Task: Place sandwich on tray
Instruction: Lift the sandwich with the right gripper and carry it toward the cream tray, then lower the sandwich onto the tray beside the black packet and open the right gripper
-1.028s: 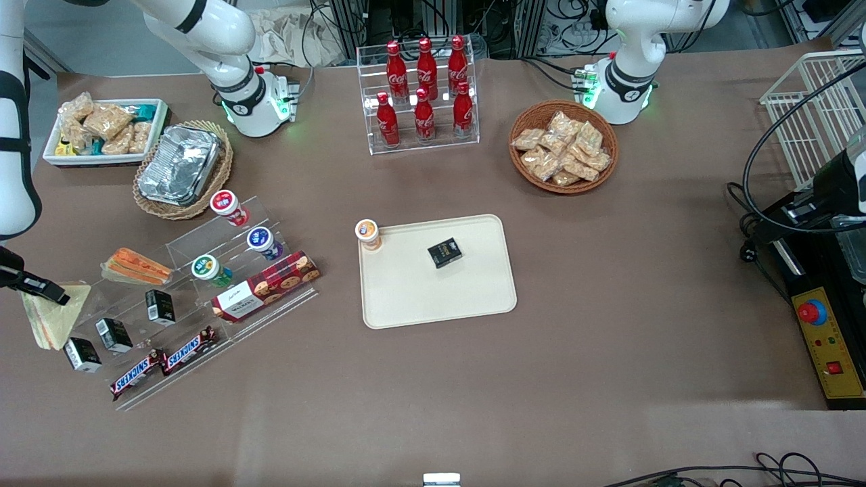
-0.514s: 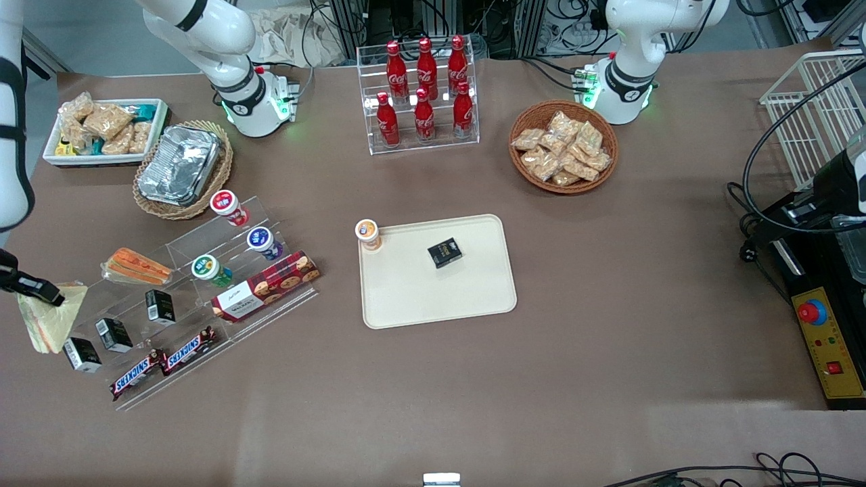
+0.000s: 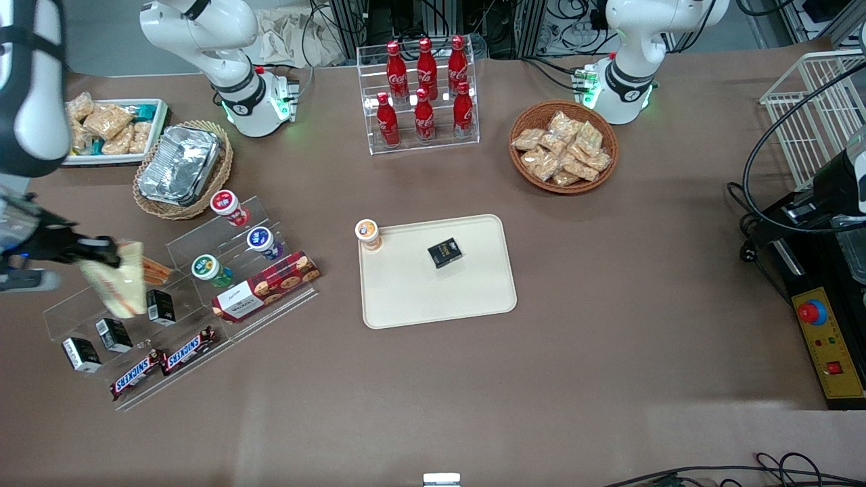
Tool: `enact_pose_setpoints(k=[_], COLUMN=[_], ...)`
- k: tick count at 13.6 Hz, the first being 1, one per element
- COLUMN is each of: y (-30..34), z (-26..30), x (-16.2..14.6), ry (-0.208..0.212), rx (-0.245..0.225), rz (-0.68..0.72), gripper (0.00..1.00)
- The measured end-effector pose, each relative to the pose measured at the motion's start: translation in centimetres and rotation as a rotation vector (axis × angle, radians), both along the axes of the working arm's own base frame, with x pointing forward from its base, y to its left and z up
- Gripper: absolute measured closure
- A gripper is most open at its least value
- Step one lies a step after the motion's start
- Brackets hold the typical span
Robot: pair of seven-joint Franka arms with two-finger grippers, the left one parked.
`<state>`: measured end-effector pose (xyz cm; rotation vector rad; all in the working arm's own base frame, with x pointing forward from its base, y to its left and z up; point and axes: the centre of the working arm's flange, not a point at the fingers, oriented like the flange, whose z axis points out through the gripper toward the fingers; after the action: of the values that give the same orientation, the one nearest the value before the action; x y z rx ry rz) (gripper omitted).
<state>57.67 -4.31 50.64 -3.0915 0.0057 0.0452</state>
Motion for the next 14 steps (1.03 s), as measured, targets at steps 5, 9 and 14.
enact_pose_setpoints(k=[5,9,14], y=[18.0,30.5,42.5], z=[0.7,-3.9,-12.7], x=[-1.2,-1.9,-1.2], ry=[0.002,0.006,-0.110], rx=[-0.010,-0.030,-0.007], rz=[0.077,0.193,0.365], gripper=[0.78,0.78,0.78])
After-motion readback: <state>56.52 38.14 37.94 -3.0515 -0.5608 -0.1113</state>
